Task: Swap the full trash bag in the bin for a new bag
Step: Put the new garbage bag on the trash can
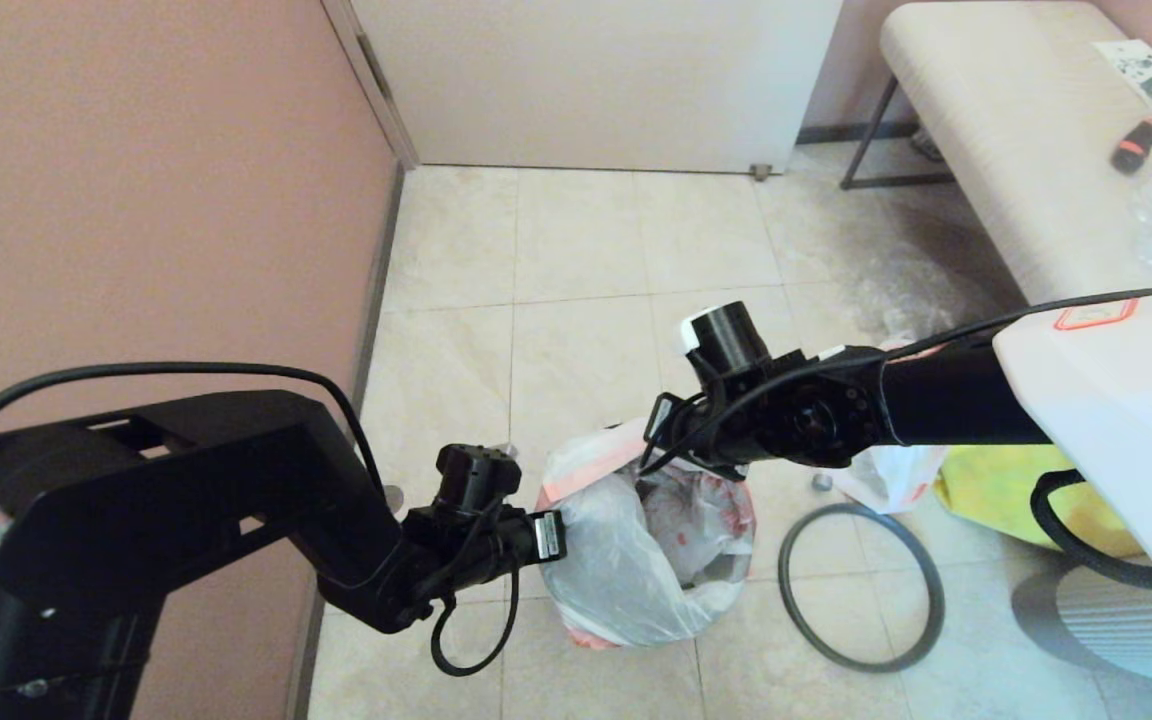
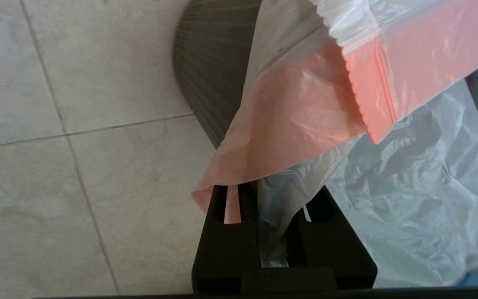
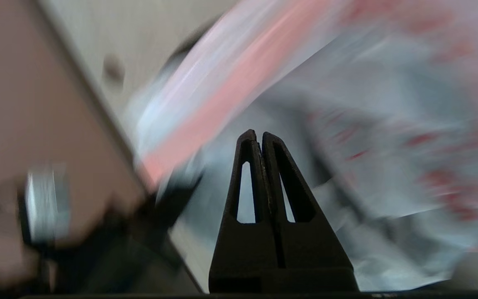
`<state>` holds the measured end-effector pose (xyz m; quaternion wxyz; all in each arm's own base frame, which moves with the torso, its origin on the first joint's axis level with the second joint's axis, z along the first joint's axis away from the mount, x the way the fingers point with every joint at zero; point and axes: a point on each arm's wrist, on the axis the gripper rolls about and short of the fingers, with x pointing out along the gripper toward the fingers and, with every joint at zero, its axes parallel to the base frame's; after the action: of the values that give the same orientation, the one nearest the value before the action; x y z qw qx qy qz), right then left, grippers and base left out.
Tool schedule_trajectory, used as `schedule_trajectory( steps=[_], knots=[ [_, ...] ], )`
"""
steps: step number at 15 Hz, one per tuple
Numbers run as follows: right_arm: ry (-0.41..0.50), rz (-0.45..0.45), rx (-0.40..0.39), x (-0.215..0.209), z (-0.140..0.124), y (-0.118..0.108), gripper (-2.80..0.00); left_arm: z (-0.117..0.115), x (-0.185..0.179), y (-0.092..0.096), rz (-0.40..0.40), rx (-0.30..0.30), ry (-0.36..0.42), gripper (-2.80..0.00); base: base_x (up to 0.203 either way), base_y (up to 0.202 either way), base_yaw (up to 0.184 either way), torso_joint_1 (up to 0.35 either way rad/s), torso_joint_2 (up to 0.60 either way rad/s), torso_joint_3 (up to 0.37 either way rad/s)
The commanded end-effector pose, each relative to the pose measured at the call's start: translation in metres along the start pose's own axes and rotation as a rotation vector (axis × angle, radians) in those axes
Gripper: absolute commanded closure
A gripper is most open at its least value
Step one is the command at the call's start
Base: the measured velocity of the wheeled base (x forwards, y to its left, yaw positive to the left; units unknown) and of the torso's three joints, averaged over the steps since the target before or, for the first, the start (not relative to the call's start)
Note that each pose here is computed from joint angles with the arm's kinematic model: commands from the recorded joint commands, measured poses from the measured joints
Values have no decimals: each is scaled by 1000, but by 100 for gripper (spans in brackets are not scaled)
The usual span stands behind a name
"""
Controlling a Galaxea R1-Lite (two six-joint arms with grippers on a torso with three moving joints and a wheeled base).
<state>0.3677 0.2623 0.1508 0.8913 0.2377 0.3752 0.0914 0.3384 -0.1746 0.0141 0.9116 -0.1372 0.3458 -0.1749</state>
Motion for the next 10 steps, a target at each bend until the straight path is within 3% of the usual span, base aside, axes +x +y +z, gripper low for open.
schedule_trajectory(
  steps=[1, 6, 10],
  knots=[
    [27, 16, -42, -3, -9, 7, 0, 2, -1, 1, 0, -7, -8, 0, 0, 0, 0, 0, 0, 0],
    [99, -12, -134, 36, -26, -6, 0, 3, -2, 0, -10, -6, -27, 0, 0, 0, 0, 0, 0, 0],
    [95, 32, -172, 58, -25, 0, 0, 1, -3, 1, -12, -2, -26, 0, 0, 0, 0, 0, 0, 0]
  ],
)
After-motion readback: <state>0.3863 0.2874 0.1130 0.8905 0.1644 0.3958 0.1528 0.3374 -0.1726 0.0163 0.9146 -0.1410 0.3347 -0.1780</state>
